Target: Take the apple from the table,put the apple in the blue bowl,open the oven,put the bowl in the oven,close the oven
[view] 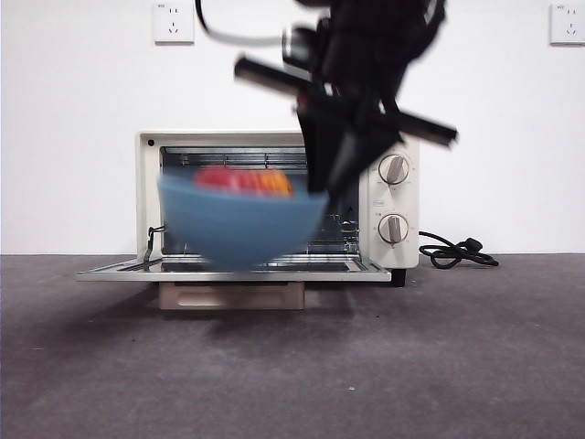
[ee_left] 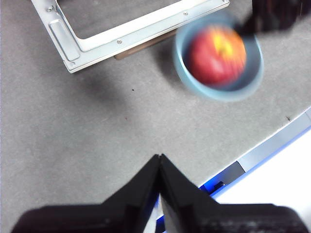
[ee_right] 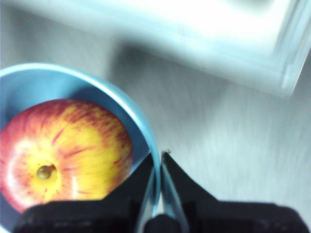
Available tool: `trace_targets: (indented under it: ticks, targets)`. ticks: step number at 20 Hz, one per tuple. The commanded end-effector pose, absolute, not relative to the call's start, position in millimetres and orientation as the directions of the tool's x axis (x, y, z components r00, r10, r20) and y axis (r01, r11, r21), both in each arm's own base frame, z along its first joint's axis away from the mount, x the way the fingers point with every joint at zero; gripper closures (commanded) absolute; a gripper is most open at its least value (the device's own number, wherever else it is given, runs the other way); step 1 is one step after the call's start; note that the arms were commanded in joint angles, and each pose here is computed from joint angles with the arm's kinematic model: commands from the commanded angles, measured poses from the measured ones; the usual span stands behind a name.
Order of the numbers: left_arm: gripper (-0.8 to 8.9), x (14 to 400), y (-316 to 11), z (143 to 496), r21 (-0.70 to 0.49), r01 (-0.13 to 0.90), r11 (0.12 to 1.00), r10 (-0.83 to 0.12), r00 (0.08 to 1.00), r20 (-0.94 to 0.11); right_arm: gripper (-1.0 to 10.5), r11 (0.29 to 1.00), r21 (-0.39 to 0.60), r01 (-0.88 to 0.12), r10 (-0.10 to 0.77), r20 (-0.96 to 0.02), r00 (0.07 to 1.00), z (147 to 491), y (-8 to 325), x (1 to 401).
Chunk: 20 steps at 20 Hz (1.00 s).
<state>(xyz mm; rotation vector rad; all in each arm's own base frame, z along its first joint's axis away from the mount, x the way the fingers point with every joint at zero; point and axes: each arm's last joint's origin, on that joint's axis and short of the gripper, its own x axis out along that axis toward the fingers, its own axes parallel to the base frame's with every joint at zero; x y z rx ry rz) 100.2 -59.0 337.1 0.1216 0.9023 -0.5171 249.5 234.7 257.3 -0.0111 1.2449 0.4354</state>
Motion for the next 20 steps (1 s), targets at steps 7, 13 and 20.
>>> trace_targets:
  ticks: [7, 13, 20]
  targets:
    - [8.19, 99.6, -58.9, 336.4, -0.115, 0.473, 0.874, -0.378, 0.511, -0.772, 9.6, 0.951, 0.294, -0.094, 0.308, -0.892, 0.33, 295.2, 217.9, 322.8]
    - [8.19, 101.0, -59.6, 337.7, -0.115, 0.475, 0.872, -0.386, 0.525, -0.759, 9.6, 0.92, 0.378, 0.104, 0.327, -0.887, 0.325, 285.5, 233.6, 359.3]
    - [8.19, 100.9, -59.6, 337.6, -0.116, 0.475, 0.872, -0.386, 0.524, -0.76, 9.6, 0.827, 0.428, 0.366, 0.294, -0.883, 0.367, 286.4, 213.4, 375.4]
